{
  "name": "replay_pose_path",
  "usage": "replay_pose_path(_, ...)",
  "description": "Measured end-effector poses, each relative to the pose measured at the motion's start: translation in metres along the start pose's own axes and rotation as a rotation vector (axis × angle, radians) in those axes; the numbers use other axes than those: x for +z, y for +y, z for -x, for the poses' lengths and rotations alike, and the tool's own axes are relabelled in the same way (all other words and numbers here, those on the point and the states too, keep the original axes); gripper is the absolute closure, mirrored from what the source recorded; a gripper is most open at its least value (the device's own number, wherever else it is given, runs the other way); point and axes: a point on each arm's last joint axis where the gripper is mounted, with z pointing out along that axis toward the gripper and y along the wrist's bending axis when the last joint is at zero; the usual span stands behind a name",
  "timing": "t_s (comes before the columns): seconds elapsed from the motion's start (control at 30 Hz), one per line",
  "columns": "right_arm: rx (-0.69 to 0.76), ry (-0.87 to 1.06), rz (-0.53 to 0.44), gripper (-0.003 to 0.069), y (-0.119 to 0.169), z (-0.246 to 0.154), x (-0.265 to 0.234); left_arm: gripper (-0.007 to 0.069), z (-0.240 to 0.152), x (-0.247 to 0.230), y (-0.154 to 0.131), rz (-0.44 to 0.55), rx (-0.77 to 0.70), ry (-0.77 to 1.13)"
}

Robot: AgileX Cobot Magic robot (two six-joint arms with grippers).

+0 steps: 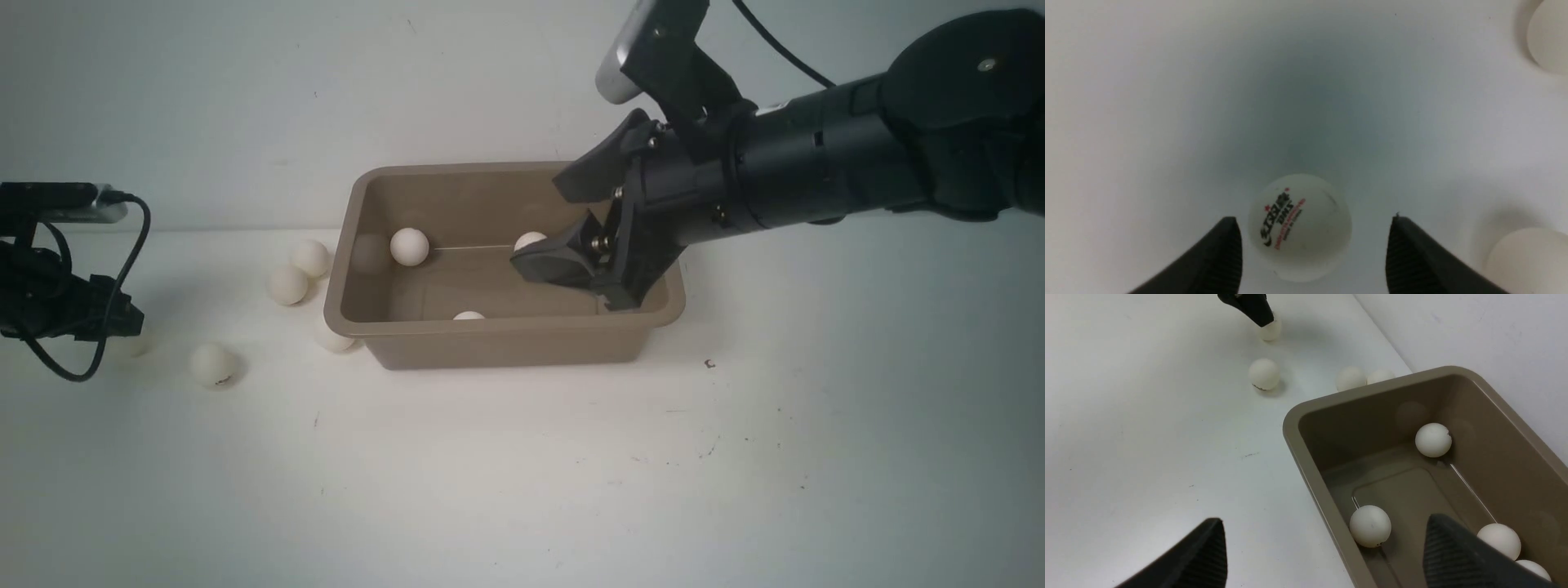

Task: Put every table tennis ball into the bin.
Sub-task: Use the left arm to clamp the table tennis ball closest to it

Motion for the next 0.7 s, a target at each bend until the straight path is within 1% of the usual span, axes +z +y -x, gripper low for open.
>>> replay_pose_path(0.17, -0.001, 0.000, 0.001, 0.0071, 0.000, 0.000, 0.000, 0.0195, -0.003, 0.010, 0.001, 0.010, 0.003, 0.006)
replay_pose_path(0.33, -0.003, 0.000, 0.001, 0.0071, 0.000, 0.000, 0.000, 0.0198, -0.004, 0.030, -0.010, 0.016, 0.044, 0.015)
replay_pose_path(0.37, -0.003, 0.000, 0.001, 0.0071, 0.000, 0.000, 0.000, 0.0204, -0.003, 0.032, -0.013, 0.020, 0.052, 0.012)
replay_pose_path(0.4, -0.003, 0.000, 0.001, 0.0071, 0.000, 0.000, 0.000, 0.0235, -0.001, 0.036, -0.019, 0.019, 0.066, 0.010)
replay_pose_path(0.43, -0.003, 0.000, 0.001, 0.0071, 0.000, 0.000, 0.000, 0.0242, -0.001, 0.036, -0.019, 0.019, 0.065, 0.010)
replay_pose_path(0.47, -0.003, 0.000, 0.001, 0.0071, 0.000, 0.000, 0.000, 0.0273, 0.001, 0.038, -0.023, 0.024, 0.077, 0.003)
replay_pose_path(0.7, -0.004, 0.002, 0.010, 0.0071, 0.001, 0.000, 0.000, 0.0273, 0.007, 0.041, -0.038, 0.021, 0.150, -0.010)
